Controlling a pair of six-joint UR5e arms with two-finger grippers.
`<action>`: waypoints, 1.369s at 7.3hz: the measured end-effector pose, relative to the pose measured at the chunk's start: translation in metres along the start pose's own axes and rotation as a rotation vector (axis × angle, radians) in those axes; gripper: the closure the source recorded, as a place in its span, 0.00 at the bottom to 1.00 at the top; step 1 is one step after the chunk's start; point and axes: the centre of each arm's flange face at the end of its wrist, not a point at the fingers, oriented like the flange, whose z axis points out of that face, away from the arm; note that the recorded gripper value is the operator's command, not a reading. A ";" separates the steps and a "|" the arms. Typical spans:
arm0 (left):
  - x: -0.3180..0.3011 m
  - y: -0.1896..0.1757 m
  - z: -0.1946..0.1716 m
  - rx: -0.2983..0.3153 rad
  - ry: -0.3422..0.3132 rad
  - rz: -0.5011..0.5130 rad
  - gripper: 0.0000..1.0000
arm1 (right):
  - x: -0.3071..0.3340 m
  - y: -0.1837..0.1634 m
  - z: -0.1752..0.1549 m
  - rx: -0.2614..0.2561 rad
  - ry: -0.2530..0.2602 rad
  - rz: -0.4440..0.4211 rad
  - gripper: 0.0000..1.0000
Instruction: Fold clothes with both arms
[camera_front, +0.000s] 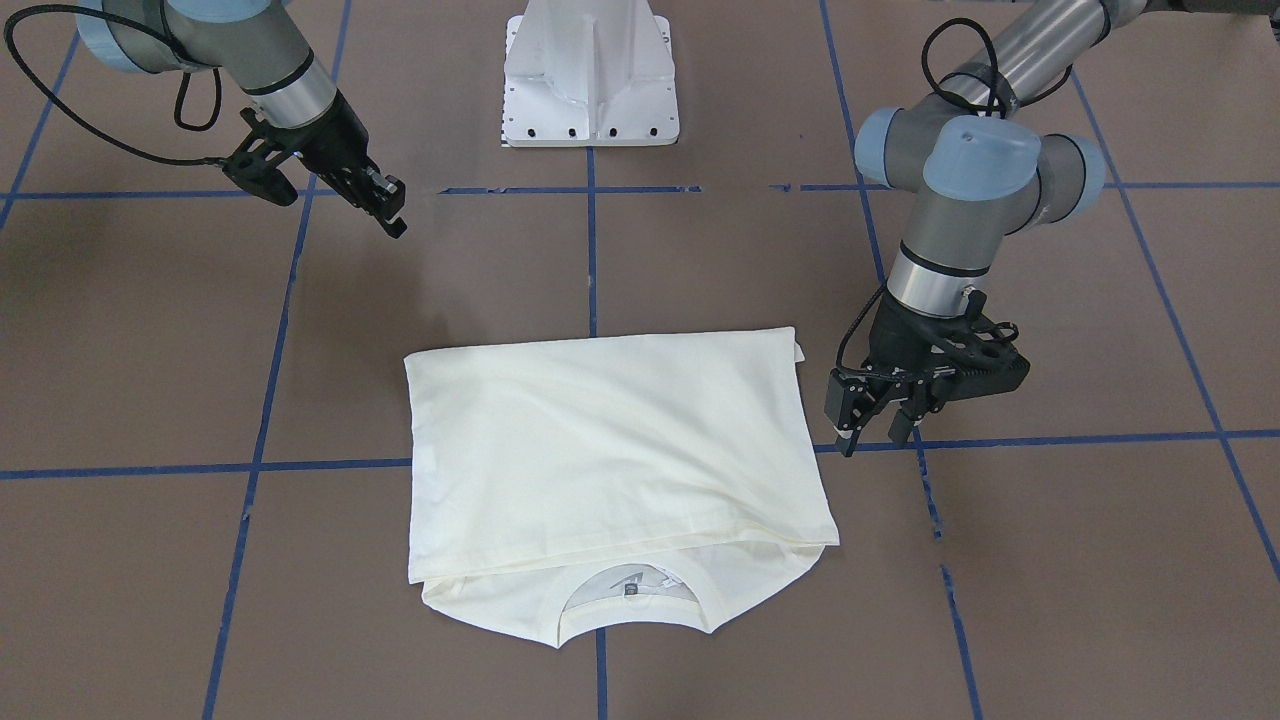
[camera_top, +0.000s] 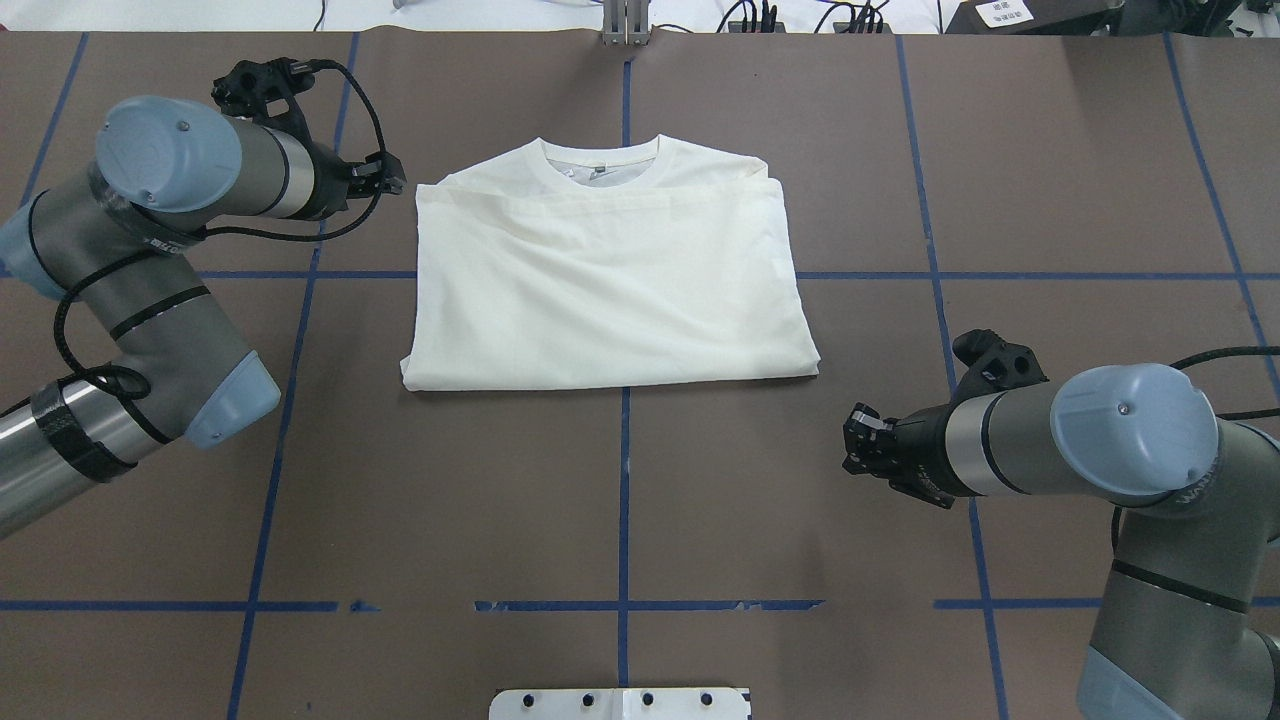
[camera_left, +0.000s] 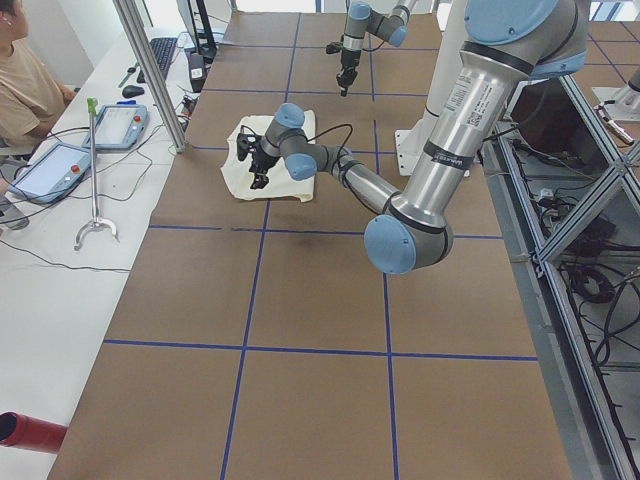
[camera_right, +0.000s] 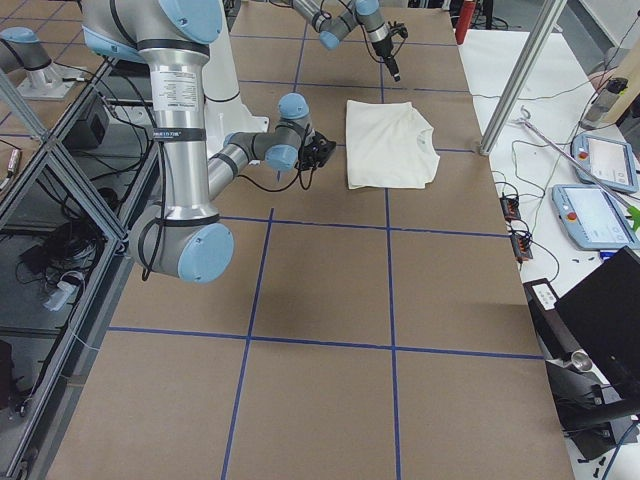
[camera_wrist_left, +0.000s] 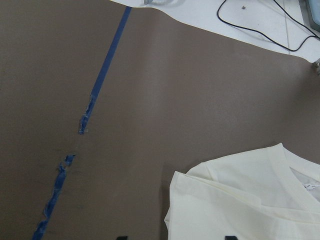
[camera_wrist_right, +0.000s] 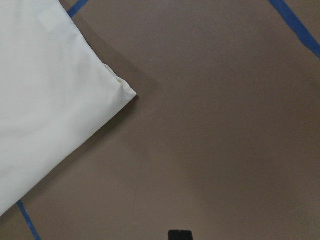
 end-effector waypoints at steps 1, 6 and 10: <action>-0.001 0.000 0.001 0.000 -0.003 0.000 0.28 | -0.008 -0.014 0.011 0.034 -0.001 0.025 0.31; -0.001 0.002 0.003 0.000 -0.007 -0.052 0.28 | -0.079 -0.065 0.096 0.164 0.014 0.085 0.23; 0.000 0.002 0.002 0.001 -0.006 -0.056 0.29 | -0.077 -0.072 0.107 0.184 0.029 0.084 1.00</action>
